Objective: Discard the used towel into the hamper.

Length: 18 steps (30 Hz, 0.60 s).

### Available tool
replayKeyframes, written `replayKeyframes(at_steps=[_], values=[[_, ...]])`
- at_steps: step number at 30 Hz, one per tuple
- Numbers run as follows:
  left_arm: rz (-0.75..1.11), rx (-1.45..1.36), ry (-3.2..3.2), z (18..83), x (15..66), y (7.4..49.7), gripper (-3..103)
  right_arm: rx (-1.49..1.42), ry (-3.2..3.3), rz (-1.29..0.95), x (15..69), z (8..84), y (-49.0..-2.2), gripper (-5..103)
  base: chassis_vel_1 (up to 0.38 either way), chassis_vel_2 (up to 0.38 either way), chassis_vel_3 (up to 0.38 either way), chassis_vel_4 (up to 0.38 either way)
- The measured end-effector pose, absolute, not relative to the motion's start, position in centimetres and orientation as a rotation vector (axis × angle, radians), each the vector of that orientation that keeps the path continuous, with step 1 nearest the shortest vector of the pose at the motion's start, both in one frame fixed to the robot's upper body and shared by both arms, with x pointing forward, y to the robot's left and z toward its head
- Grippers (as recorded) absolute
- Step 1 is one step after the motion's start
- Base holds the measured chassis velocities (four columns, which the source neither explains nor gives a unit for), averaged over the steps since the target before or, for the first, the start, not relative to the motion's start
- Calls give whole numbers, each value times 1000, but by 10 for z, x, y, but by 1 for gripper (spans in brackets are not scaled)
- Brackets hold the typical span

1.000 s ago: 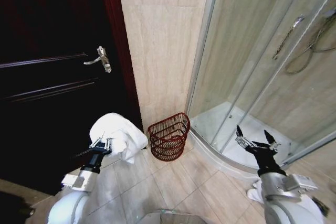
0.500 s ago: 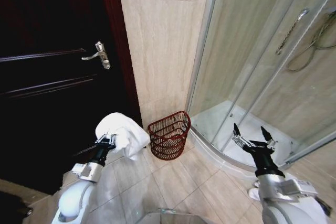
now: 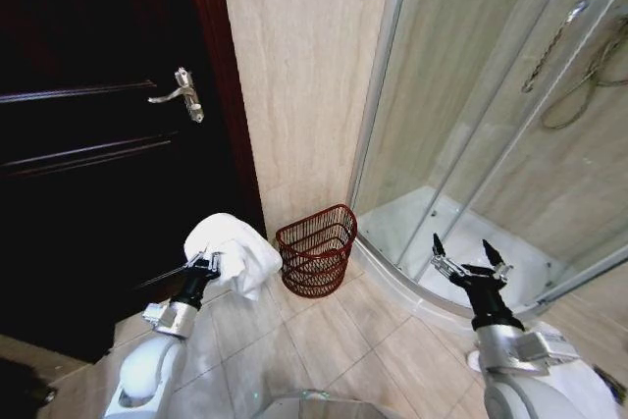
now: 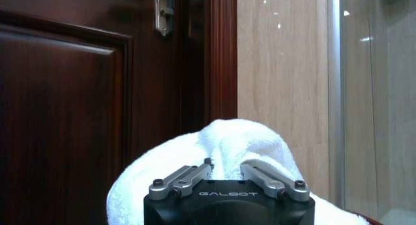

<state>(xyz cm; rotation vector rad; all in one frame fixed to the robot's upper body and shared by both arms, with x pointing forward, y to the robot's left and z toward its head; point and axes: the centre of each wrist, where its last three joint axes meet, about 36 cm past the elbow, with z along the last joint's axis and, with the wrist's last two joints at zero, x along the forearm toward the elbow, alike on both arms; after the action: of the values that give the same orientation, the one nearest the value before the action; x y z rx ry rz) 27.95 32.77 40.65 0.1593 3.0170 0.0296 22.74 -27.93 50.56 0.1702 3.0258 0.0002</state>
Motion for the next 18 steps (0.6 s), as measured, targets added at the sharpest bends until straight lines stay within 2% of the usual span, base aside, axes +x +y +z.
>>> replayKeyframes(at_steps=[18], values=[[59,176,3007,398,278,328,5,215,3015,10,223,501,-281,100,0,0,0,0]])
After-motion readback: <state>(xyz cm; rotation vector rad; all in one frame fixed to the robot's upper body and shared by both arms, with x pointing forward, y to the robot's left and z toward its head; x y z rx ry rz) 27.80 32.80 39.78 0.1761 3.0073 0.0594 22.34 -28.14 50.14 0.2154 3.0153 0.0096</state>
